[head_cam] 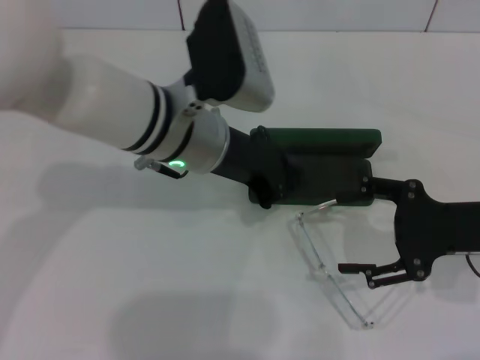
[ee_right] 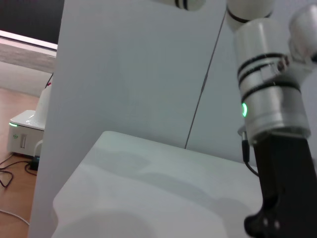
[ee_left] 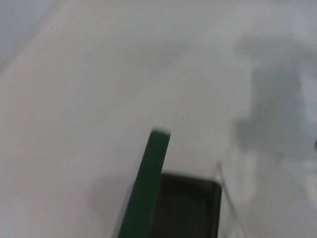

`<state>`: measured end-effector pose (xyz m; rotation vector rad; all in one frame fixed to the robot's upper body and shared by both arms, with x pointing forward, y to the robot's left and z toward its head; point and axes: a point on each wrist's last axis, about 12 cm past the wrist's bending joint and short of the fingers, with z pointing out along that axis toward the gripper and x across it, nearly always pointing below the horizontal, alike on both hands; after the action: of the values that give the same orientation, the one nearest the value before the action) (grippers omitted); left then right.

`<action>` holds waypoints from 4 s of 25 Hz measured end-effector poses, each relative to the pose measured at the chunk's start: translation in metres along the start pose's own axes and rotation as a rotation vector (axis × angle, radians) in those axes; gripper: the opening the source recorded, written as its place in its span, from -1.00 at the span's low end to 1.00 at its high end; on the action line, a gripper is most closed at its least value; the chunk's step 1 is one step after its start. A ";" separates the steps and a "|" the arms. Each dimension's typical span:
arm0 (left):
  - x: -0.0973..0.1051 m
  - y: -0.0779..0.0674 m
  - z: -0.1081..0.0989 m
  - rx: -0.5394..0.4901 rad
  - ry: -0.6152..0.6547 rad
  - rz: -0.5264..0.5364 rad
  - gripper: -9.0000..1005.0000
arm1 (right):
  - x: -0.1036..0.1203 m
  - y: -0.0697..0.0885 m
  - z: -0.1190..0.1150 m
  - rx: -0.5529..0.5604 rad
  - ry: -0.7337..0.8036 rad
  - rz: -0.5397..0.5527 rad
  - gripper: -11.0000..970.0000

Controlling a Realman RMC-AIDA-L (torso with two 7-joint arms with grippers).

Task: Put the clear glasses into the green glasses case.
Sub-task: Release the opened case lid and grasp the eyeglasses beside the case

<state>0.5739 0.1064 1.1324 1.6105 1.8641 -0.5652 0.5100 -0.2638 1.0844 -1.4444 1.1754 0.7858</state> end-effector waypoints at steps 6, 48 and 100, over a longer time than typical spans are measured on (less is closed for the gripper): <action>0.018 -0.008 -0.033 -0.060 -0.287 -0.050 -0.61 | -0.001 0.000 -0.002 -0.002 -0.006 0.007 0.77; 0.176 -0.051 -0.078 -0.375 -0.835 -0.276 0.26 | -0.143 -0.093 0.055 0.032 0.850 0.902 0.76; 0.175 -0.050 -0.060 -0.295 -0.709 -0.270 0.25 | -0.081 -0.070 0.140 -0.053 1.083 1.053 0.45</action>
<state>0.5010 0.2649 1.0530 0.8148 1.5244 -0.8044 0.5691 -0.1120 1.1511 -1.2150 2.8801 0.6652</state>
